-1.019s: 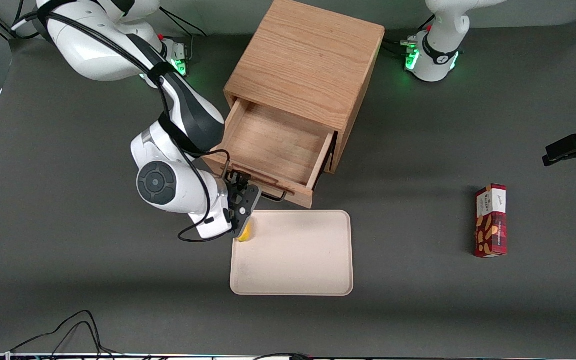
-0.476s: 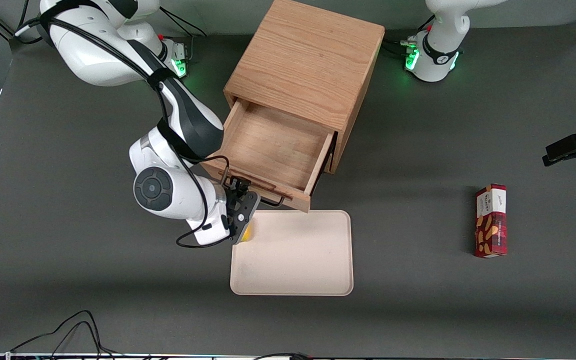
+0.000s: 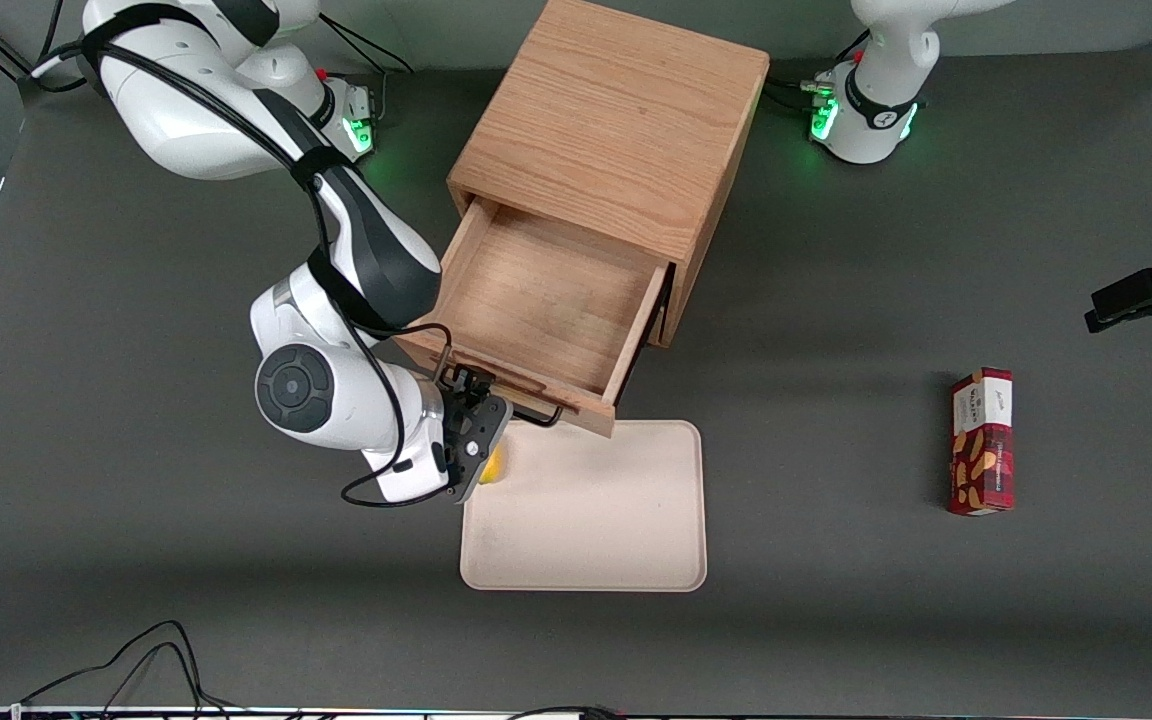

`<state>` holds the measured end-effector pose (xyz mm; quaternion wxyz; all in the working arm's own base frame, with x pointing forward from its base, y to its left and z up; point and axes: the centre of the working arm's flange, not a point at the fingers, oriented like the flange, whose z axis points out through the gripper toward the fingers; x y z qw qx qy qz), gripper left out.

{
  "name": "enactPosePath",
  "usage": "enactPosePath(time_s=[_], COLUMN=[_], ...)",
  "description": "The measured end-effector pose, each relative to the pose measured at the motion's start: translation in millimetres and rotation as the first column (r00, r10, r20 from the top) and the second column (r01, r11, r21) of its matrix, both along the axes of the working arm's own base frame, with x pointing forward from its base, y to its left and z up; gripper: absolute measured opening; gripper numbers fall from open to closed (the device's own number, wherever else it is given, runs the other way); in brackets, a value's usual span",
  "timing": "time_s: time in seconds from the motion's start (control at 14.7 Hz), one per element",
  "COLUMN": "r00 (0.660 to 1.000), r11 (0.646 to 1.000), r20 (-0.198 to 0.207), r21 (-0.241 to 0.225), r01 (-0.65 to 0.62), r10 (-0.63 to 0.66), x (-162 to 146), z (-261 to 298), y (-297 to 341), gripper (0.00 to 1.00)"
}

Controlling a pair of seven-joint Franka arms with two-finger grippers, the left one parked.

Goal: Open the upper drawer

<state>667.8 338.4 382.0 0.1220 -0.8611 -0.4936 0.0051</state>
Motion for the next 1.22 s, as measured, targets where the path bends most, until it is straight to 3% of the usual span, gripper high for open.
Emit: enactPosePath(time_s=[0.54, 1.22], r00=[1.000, 0.998], r11=[1.000, 1.000], r20=[0.021, 0.056], r21=[-0.010, 0.012], r01=[0.009, 0.009], r10=[-0.009, -0.009], x=[11, 16], z=[0, 23], y=[-15, -12], gripper=[1.00, 1.00])
